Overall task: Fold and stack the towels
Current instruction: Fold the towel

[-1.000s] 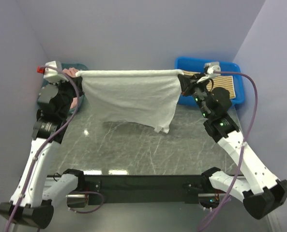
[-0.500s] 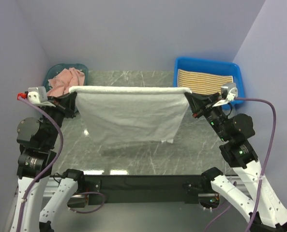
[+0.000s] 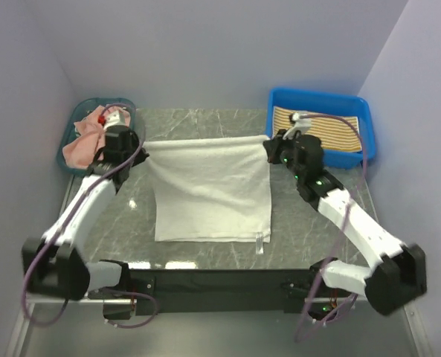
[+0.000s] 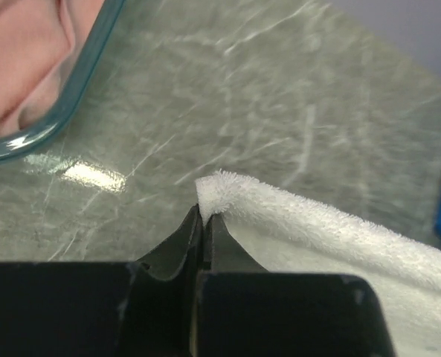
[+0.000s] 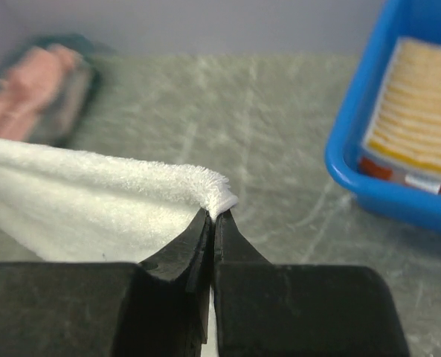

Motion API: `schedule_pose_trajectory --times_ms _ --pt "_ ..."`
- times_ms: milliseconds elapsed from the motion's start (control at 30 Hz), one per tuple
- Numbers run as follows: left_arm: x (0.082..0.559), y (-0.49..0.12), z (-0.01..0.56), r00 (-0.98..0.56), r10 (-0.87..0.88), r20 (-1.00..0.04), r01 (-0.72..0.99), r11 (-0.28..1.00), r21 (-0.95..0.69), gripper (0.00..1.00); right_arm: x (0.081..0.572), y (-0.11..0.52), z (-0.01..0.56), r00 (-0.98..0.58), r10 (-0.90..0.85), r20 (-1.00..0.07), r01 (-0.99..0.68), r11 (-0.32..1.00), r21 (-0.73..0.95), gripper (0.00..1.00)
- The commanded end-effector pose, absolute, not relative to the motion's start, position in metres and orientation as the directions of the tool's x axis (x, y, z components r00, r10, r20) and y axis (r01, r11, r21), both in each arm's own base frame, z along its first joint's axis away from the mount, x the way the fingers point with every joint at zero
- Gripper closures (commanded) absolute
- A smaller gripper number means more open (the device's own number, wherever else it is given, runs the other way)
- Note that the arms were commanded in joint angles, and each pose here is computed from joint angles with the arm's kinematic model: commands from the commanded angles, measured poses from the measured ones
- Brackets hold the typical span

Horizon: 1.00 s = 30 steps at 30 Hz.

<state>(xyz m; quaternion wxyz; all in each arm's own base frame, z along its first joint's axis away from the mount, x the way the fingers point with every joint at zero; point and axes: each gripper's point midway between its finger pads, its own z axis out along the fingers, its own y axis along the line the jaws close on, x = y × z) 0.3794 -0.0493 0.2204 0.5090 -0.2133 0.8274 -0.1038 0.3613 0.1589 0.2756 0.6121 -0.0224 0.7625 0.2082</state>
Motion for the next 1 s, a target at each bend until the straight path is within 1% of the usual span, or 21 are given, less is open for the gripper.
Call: schedule_pose_trajectory --times_ms 0,33,100,133,167,200,367,500,667,800,967 --pt "0.428 -0.012 0.225 -0.261 -0.482 -0.836 -0.411 0.840 -0.355 0.99 0.417 0.122 0.288 -0.116 0.262 -0.958 -0.098 0.957 0.273 1.00" --pt "0.438 -0.012 0.220 -0.266 -0.477 -0.837 -0.419 0.840 -0.345 0.99 0.435 0.124 0.273 -0.127 0.251 -0.960 -0.091 0.960 0.263 1.00" --pt "0.464 -0.015 0.208 -0.286 -0.471 -0.835 -0.421 0.844 -0.332 0.99 0.453 0.127 0.271 -0.110 0.212 -0.971 -0.103 0.969 0.223 1.00" --pt "0.473 -0.017 0.209 -0.281 -0.467 -0.839 -0.412 0.848 -0.334 0.99 0.467 0.130 0.254 -0.130 0.190 -0.973 -0.098 0.974 0.203 1.00" --pt "0.483 -0.020 0.200 -0.289 -0.461 -0.839 -0.402 0.854 -0.331 0.99 0.476 0.131 0.258 -0.118 0.169 -0.978 -0.103 0.978 0.182 1.00" --pt "0.488 -0.020 0.198 -0.291 -0.448 -0.845 -0.389 0.863 -0.323 0.99 0.486 0.134 0.243 -0.142 0.149 -0.979 -0.100 0.981 0.164 1.00" --pt "0.496 -0.021 0.183 -0.305 -0.408 -0.860 -0.365 0.885 -0.291 0.99 0.503 0.133 0.226 -0.157 0.090 -0.984 -0.093 0.990 0.105 1.00" --pt "0.485 -0.019 0.180 -0.320 -0.382 -0.867 -0.356 0.897 -0.264 0.99 0.496 0.132 0.222 -0.165 0.095 -0.982 -0.110 0.987 0.114 1.00" --pt "0.457 -0.015 0.174 -0.333 -0.383 -0.862 -0.362 0.896 -0.258 0.98 0.476 0.128 0.208 -0.201 0.109 -0.973 -0.108 0.985 0.132 1.00" --pt "0.434 -0.020 0.172 -0.337 -0.427 -0.839 -0.356 0.883 -0.307 0.97 0.459 0.122 0.199 -0.233 0.131 -0.964 -0.091 0.984 0.156 1.00" --pt "0.398 -0.031 0.157 -0.385 -0.490 -0.782 -0.344 0.862 -0.372 0.96 0.428 0.115 0.175 -0.301 0.180 -0.936 -0.056 0.977 0.205 1.00"
